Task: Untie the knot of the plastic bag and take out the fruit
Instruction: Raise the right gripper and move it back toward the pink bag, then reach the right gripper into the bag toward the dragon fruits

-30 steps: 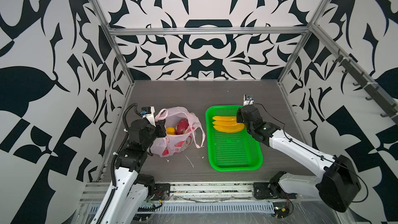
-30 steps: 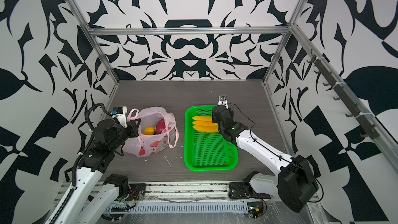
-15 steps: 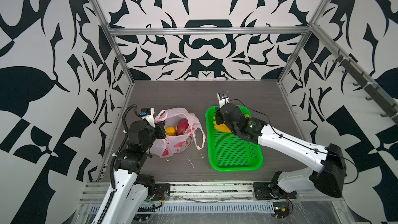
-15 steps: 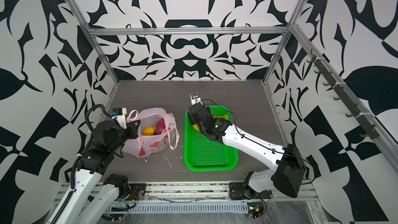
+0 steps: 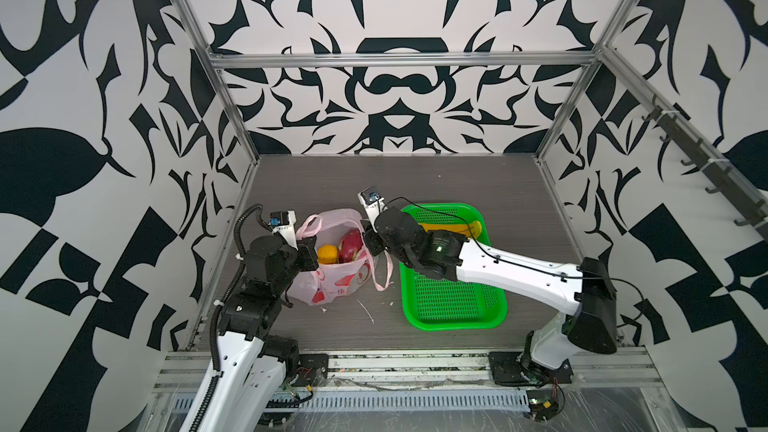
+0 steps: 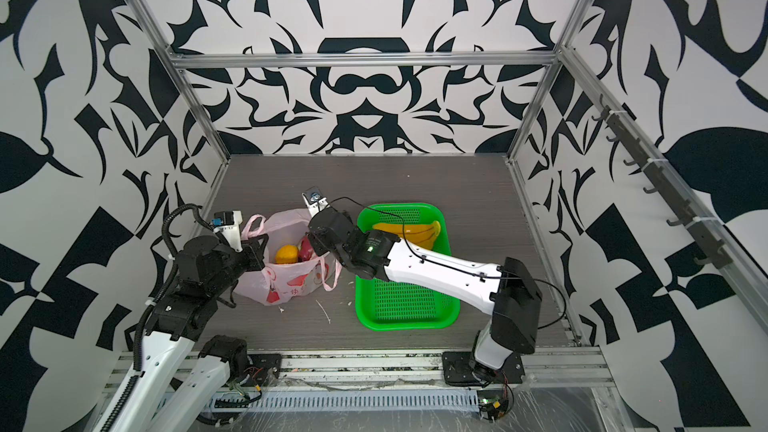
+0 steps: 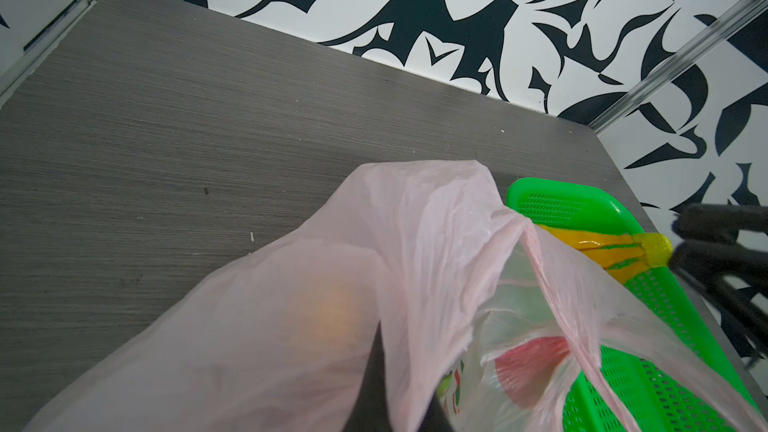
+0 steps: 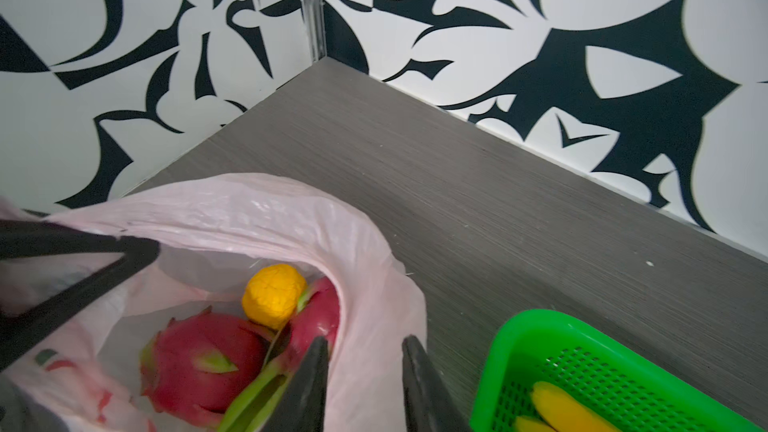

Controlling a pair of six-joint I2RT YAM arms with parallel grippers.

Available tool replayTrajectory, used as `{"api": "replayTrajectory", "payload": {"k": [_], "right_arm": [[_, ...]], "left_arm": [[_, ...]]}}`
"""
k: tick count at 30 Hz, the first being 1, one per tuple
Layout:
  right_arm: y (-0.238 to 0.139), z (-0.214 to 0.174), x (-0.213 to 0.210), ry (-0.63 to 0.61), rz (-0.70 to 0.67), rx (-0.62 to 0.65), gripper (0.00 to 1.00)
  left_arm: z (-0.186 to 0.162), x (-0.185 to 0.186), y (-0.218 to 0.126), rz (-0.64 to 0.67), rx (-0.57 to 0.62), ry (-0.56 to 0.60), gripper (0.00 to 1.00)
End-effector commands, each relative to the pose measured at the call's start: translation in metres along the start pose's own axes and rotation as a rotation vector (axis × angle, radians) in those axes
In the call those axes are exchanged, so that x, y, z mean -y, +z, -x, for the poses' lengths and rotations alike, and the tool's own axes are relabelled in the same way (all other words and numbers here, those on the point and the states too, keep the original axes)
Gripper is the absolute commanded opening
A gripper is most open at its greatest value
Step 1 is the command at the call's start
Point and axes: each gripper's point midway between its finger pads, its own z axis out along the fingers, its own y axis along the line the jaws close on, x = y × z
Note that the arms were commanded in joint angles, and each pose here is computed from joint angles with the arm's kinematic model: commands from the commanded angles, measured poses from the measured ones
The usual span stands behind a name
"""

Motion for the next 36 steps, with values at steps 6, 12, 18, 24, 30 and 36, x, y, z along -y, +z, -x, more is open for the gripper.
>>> {"api": "replayTrajectory", "payload": {"k": [6, 12, 18, 24, 30, 36], "right_arm": [[0.017, 0.029, -0.061, 0.019, 0.157, 0.043, 0.32], [0.037, 0.011, -0.083, 0.021, 0.192, -0.01, 0.3], [0.052, -0.013, -0.099, 0.026, 0.224, -0.074, 0.28], [0.056, -0.05, -0.116, 0.065, 0.259, -0.162, 0.27], [0.049, -0.095, -0.129, 0.124, 0.276, -0.263, 0.27], [0.033, -0.111, -0.117, 0.14, 0.249, -0.311, 0.27]], "left_arm": [[-0.01, -0.012, 0.006, 0.05, -0.029, -0.014, 0.0], [-0.018, -0.019, 0.005, 0.09, -0.053, -0.045, 0.0], [-0.025, -0.024, 0.002, 0.116, -0.076, -0.071, 0.0], [-0.034, -0.03, -0.002, 0.143, -0.094, -0.132, 0.0], [-0.048, -0.036, -0.004, 0.166, -0.122, -0.194, 0.0], [-0.057, -0.038, -0.005, 0.192, -0.17, -0.248, 0.0]]}}
